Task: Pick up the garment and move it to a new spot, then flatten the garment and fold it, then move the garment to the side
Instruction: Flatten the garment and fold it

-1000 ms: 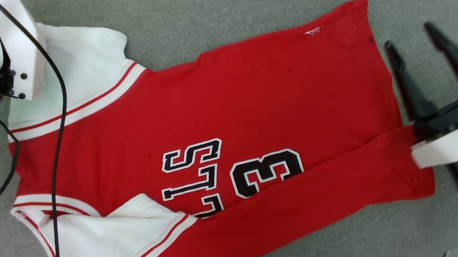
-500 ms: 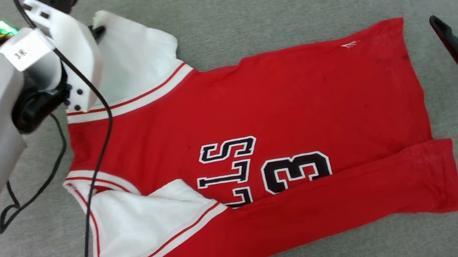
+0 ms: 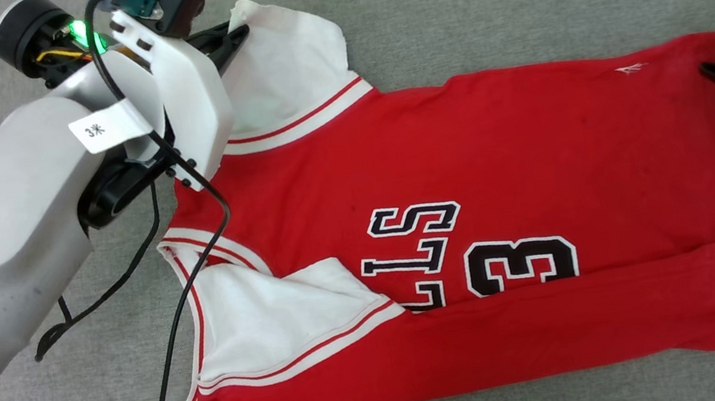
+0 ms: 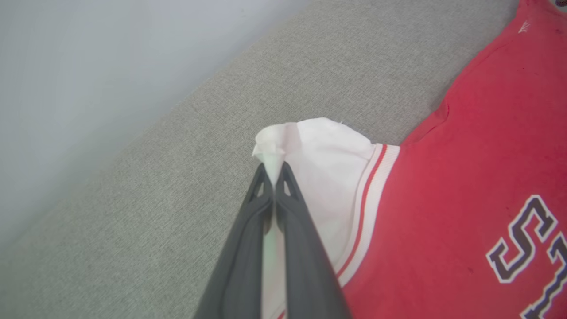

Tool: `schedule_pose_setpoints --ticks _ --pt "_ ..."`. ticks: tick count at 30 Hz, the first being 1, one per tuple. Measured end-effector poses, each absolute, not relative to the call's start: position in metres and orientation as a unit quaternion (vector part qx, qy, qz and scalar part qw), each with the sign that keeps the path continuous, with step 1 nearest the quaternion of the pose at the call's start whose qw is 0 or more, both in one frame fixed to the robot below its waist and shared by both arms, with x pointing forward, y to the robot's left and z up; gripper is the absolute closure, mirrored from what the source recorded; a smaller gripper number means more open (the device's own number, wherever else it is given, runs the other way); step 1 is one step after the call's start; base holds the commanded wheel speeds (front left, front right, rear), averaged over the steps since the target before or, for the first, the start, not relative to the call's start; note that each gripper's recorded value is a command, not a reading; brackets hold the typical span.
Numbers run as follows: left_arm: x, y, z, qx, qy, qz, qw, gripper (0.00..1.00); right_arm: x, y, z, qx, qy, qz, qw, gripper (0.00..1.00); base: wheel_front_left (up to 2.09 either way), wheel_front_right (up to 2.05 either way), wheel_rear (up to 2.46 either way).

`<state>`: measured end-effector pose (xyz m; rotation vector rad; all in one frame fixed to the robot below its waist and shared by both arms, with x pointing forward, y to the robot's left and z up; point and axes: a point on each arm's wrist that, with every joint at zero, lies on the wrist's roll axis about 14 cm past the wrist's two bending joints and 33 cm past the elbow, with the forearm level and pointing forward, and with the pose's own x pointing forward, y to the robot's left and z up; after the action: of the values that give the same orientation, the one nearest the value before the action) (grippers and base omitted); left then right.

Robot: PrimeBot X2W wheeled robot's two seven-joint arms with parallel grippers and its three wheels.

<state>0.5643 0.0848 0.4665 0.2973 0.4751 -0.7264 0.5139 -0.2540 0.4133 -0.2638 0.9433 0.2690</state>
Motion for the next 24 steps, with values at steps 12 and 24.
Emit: schedule_pose_setpoints --ticks 12,24 --pt "0.565 0.093 0.457 0.137 0.226 -0.344 0.901 1.0 0.515 -0.244 0.354 -0.136 0.512 0.142 0.836 0.0 0.0 0.0 0.0" --pt "0.559 0.101 0.479 0.126 0.199 -0.327 0.915 1.0 0.521 -0.24 0.385 -0.12 0.423 0.151 0.885 1.0 0.0 0.0 0.0"
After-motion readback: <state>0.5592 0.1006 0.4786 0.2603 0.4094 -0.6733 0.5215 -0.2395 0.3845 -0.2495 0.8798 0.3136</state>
